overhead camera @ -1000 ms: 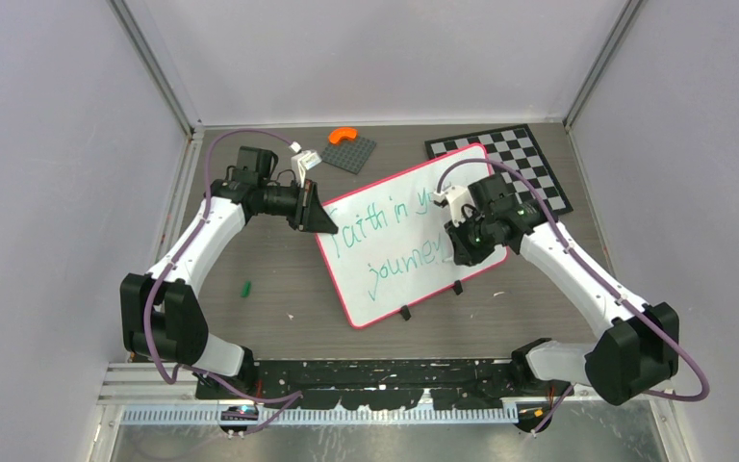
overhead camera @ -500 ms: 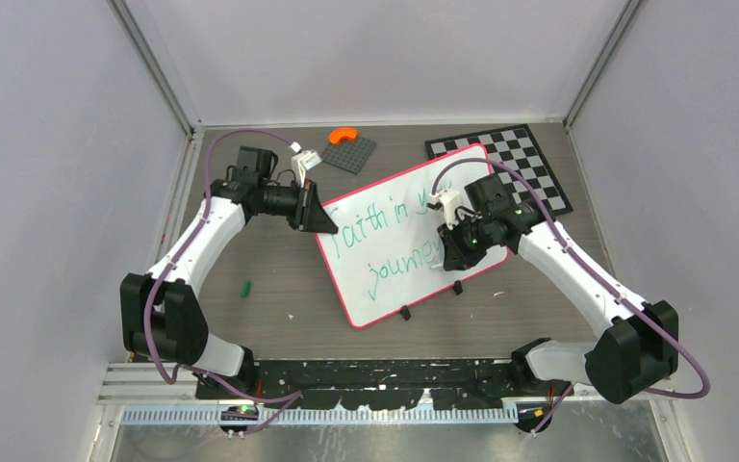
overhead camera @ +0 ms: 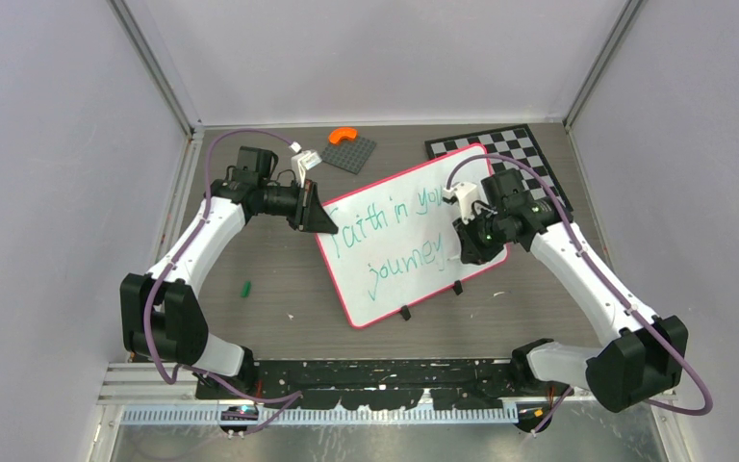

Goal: Write a sentence on the whiteboard

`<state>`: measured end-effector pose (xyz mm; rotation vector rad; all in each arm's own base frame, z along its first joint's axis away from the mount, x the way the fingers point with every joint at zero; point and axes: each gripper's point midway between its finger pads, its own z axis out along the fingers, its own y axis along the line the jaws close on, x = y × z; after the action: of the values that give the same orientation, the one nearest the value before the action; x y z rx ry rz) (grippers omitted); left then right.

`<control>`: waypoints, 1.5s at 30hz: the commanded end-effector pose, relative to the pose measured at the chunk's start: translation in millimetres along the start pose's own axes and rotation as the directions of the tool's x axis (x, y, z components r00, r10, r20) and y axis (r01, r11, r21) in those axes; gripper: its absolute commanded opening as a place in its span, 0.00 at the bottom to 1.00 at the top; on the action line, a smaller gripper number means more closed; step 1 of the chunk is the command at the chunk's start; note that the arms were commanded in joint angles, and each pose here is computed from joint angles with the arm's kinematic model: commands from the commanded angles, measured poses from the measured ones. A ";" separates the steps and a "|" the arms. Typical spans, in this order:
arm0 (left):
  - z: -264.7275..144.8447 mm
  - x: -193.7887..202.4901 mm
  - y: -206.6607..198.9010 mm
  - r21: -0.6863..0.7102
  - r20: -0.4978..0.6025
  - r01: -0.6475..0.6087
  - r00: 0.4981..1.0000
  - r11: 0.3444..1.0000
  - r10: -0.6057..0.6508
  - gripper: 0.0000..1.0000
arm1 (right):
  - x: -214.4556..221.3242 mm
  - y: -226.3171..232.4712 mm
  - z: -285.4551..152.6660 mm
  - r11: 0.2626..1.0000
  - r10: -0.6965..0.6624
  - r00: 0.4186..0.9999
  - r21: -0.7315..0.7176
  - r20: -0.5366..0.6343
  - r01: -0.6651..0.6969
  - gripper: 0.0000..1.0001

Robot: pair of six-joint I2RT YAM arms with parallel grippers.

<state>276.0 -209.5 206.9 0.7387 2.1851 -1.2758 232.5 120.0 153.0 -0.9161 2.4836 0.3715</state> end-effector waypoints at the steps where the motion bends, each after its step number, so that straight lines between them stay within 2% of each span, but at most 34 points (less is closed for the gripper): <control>1: 4.6 3.7 20.9 -0.107 -0.023 -0.028 0.999 0.994 0.025 0.00 | -17.4 -25.2 -0.5 0.994 -0.030 0.999 0.111 0.041 0.026 0.00; 8: 5.4 4.8 22.8 -0.109 -0.027 -0.024 0.999 0.994 0.021 0.00 | -13.4 -35.9 19.5 0.991 -0.030 1.000 0.130 0.008 0.028 0.00; 14: 4.5 5.3 21.8 -0.111 -0.026 -0.028 0.999 0.993 0.025 0.00 | -13.8 -31.2 11.0 0.992 -0.033 0.999 0.119 0.021 0.030 0.00; 23: 1.7 0.3 16.7 -0.113 -0.013 -0.037 0.999 0.993 0.036 0.00 | -32.7 9.2 -28.9 0.997 -0.053 0.996 -0.059 0.077 0.057 0.00; 25: 0.3 -3.0 15.2 -0.119 -0.010 -0.046 0.999 0.992 0.045 0.03 | -39.2 18.7 -37.5 0.993 -0.055 0.994 -0.102 0.100 0.065 0.00; 28: -2.1 -7.6 12.3 -0.126 -0.010 -0.049 0.999 0.991 0.049 0.11 | -46.6 28.2 -46.8 0.986 -0.053 0.991 -0.148 0.121 0.071 0.00; 30: -4.3 -11.9 10.3 -0.132 -0.007 -0.052 0.999 0.990 0.052 0.20 | -51.3 33.2 -51.5 0.982 -0.048 0.990 -0.174 0.131 0.071 0.00; 40: -31.5 -48.4 -15.4 -0.193 0.050 -0.120 0.990 0.974 0.132 0.73 | -76.2 47.0 -65.5 0.965 -0.013 0.983 -0.253 0.182 0.060 0.00; 43: -52.1 -62.9 -24.9 -0.223 0.089 -0.116 0.986 0.968 0.139 0.82 | -79.1 52.9 -68.7 0.958 -0.006 0.979 -0.280 0.203 0.064 0.00; 45: -78.8 -70.6 -23.2 -0.254 0.133 -0.071 0.985 0.965 0.107 0.83 | -80.8 58.1 -70.9 0.950 0.002 0.976 -0.304 0.216 0.065 0.00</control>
<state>301.7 -195.1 251.5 0.7099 2.1800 -1.0199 228.8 167.0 239.8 -0.9896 2.3141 0.7282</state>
